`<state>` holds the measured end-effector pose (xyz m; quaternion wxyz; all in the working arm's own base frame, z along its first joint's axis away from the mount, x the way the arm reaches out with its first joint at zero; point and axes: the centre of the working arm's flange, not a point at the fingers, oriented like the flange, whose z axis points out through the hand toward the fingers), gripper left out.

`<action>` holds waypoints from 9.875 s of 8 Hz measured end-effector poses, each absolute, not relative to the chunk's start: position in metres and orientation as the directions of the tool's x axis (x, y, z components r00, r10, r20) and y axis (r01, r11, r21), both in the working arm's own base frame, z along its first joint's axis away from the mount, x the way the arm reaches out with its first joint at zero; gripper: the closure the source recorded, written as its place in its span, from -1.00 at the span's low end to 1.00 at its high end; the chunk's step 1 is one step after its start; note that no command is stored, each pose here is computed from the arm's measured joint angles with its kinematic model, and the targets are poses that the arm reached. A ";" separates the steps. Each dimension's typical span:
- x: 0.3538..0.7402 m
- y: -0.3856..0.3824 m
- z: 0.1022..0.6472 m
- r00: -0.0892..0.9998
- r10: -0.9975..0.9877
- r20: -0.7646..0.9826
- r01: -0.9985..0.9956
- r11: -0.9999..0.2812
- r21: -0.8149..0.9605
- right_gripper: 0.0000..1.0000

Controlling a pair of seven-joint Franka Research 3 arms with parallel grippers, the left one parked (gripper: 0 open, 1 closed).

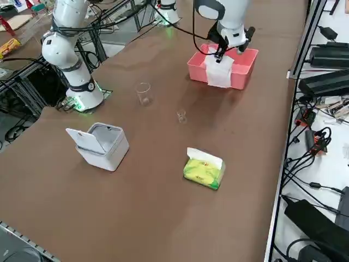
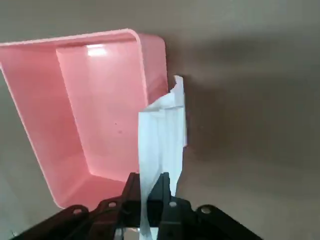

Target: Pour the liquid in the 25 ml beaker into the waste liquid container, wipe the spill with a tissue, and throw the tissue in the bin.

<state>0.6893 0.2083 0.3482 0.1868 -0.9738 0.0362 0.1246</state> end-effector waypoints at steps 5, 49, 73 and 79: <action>0.688 0.198 0.307 0.983 0.125 -0.138 0.047 -0.882 -0.469 0.93; 0.653 0.244 0.189 0.967 0.250 -0.050 0.226 -0.931 -0.285 0.96; 0.666 0.206 0.187 0.978 0.188 0.087 0.200 -0.964 -0.173 0.52; 0.674 0.209 0.193 0.971 0.193 0.141 0.212 -0.967 -0.143 0.44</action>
